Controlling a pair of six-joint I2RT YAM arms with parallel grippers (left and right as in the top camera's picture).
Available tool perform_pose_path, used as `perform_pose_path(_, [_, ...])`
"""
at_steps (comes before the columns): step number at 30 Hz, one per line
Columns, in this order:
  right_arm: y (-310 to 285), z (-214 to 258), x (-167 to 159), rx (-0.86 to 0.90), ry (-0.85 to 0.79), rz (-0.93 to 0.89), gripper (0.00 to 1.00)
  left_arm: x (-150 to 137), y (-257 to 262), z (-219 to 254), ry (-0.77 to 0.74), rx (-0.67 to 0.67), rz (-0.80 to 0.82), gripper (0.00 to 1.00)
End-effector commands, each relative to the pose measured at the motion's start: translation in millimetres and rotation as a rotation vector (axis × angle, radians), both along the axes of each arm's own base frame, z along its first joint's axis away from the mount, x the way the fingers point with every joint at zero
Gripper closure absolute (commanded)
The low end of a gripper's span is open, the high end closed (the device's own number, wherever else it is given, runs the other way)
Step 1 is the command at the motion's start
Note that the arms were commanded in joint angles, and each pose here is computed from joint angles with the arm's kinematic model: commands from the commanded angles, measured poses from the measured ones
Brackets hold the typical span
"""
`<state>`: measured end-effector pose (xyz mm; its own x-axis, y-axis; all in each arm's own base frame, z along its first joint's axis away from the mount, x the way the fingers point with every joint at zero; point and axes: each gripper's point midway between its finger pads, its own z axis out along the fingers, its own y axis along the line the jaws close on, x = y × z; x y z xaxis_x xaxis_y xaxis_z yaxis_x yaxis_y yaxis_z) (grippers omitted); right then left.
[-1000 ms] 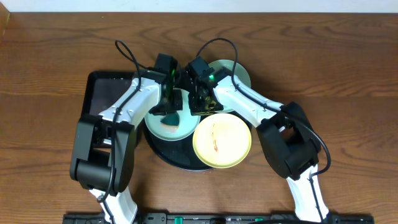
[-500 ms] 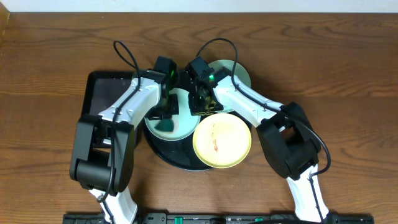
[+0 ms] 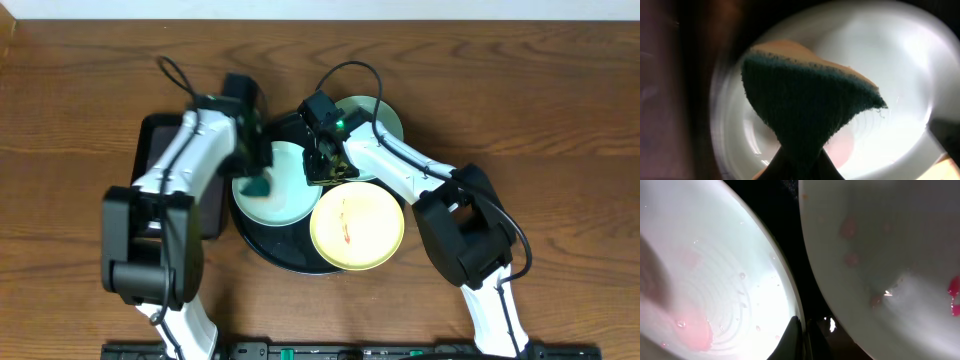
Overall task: Clean dirty plates on tray and stack at the side
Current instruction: 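Scrub the left mint plate with the sponge while right gripper holds it, then lift the scrubbed mint plate with the right gripper and carry it right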
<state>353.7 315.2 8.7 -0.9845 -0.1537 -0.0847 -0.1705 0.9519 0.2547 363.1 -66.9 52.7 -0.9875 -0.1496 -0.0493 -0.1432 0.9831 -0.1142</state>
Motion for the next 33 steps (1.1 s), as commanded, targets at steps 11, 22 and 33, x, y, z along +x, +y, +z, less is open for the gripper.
perform_pose_path(11, [4.4, 10.2, 2.1, 0.006, -0.054, 0.094, 0.99, 18.3, 89.7, 79.4, -0.13, 0.013, 0.217, 0.93])
perform_pose_path(22, [-3.9, 105.4, 17.0, -0.222, -0.472, 0.125, 0.99, 15.8, 99.9, 78.5, -0.123, 0.015, 0.244, 0.93])
perform_pose_path(33, [-14.5, 173.6, 3.9, -0.585, -0.847, 0.12, 0.99, 15.2, 99.8, 78.4, -0.12, 0.015, 0.244, 0.92])
